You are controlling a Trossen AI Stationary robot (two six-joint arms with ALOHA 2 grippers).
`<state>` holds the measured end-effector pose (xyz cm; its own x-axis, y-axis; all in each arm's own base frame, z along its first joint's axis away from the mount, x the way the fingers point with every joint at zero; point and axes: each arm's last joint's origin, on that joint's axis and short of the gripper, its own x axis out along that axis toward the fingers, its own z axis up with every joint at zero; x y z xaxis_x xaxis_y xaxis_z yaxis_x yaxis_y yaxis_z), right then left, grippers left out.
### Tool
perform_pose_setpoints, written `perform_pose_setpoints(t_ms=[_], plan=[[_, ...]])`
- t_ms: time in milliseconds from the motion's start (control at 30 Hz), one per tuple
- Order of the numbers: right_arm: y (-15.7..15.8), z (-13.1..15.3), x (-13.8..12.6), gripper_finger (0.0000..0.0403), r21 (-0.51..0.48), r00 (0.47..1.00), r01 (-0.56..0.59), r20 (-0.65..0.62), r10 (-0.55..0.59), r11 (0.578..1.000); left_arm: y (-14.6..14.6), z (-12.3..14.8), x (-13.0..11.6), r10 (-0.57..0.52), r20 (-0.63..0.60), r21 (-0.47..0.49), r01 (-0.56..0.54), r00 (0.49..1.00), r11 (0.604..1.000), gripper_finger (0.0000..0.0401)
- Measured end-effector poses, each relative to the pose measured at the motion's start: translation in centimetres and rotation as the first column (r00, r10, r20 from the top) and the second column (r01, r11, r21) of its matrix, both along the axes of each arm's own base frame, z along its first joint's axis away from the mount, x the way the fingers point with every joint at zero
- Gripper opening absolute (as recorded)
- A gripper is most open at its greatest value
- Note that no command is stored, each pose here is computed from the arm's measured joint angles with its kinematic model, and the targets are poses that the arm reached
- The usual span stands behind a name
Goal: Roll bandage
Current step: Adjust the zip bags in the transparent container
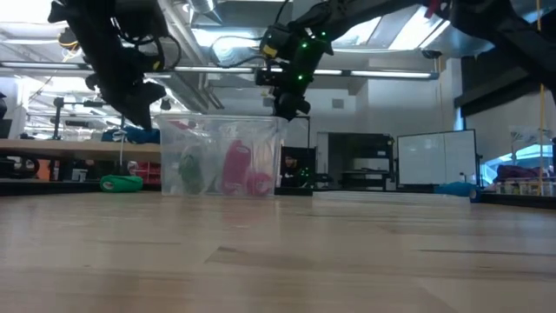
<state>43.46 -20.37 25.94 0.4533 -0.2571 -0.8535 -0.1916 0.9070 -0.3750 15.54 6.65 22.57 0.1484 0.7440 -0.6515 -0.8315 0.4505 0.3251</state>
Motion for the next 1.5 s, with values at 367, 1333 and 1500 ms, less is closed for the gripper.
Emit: perform_pose_setpoints(t_ms=[367, 1333, 1500], plan=[[0.4, -3.3, 0.4, 0.0003, 0.085, 0.993, 0.006, -0.12, 0.004, 0.996, -0.3, -4.0, 0.0, -0.184, 0.093, -0.133, 0.195, 0.979, 0.972, 0.0155], [3.4, -3.1, 0.1, 0.0002, 0.125, 0.948, -0.187, -0.238, 0.212, 0.974, -0.8, -2.5, -0.2, -0.248, 0.177, -0.064, 0.262, 0.953, 0.963, 0.0155], [6.1, -3.0, 0.8, 0.0001, 0.131, 0.924, -0.264, -0.251, 0.29, 0.956, -0.8, -2.4, -0.3, -0.266, 0.163, -0.055, 0.278, 0.95, 0.959, 0.0155]])
